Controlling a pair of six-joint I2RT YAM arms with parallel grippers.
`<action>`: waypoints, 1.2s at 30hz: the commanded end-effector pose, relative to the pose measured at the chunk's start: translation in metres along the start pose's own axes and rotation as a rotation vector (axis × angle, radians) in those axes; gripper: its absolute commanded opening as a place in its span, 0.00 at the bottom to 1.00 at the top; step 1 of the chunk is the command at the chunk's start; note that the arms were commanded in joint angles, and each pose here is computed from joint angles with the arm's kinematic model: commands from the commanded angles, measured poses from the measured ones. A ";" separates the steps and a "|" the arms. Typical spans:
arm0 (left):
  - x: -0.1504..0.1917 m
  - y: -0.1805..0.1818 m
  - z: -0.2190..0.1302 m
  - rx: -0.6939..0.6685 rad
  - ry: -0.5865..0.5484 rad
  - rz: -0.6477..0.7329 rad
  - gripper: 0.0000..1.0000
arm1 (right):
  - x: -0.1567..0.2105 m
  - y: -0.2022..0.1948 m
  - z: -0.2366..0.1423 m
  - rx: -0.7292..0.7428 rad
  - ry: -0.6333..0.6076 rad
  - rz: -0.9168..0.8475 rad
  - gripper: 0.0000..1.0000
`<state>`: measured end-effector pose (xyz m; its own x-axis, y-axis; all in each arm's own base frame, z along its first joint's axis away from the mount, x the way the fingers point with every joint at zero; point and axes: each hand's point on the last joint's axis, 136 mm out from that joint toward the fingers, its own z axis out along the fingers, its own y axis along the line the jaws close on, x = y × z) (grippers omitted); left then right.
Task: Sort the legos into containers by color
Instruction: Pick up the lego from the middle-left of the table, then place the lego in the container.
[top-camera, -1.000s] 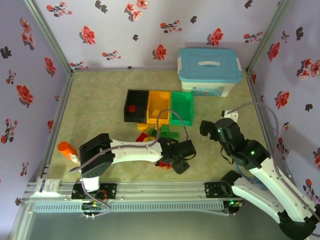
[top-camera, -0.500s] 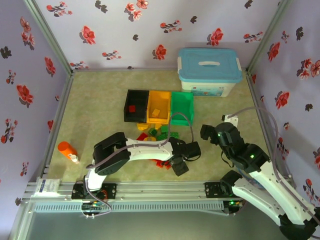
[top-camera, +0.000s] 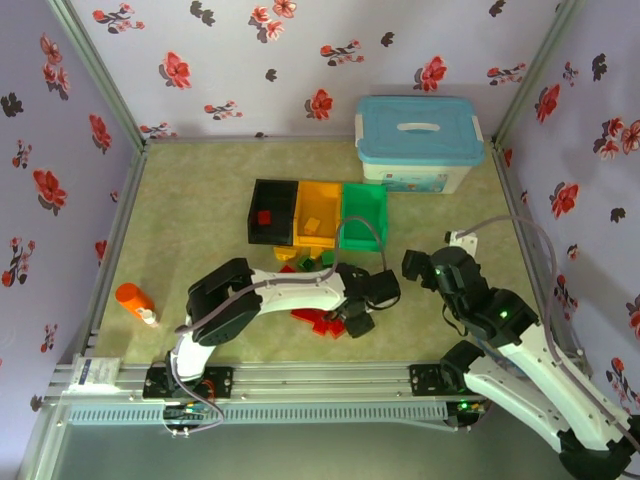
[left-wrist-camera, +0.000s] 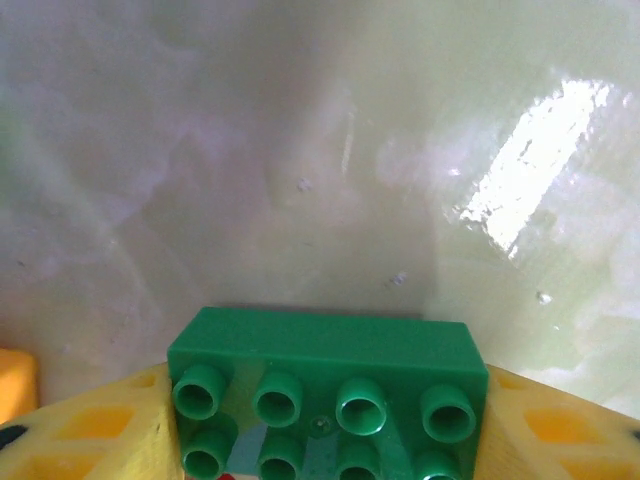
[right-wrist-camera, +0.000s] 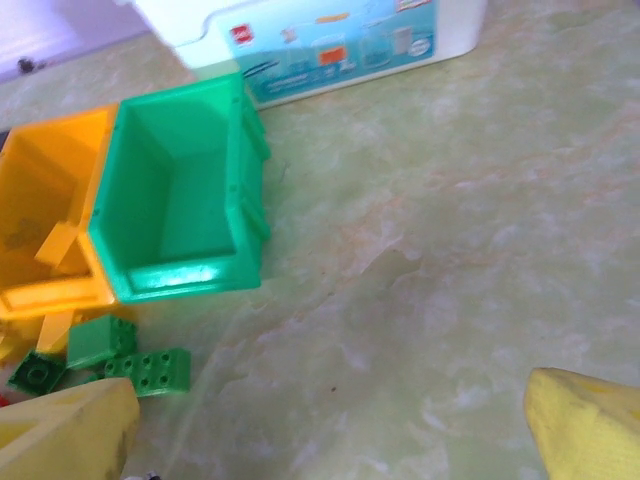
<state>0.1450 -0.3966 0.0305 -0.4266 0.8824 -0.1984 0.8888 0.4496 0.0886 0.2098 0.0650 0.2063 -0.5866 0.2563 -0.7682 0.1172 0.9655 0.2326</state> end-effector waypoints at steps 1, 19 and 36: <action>-0.026 0.040 -0.035 0.007 -0.090 -0.073 0.50 | -0.014 -0.045 -0.014 0.215 -0.093 0.061 0.99; -0.167 0.216 -0.063 -0.054 -0.304 -0.293 0.50 | 0.002 -0.044 -0.010 0.149 -0.060 0.083 0.99; -0.161 0.208 -0.119 -0.025 -0.409 -0.311 0.80 | 0.008 -0.024 0.003 0.084 -0.010 0.055 0.99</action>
<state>0.3902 -0.4335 0.1329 -0.6087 0.6232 -0.4910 0.7131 0.7011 0.0057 0.2007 0.0359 0.1992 -0.5510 0.3195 -0.7709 0.2427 0.9452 0.2183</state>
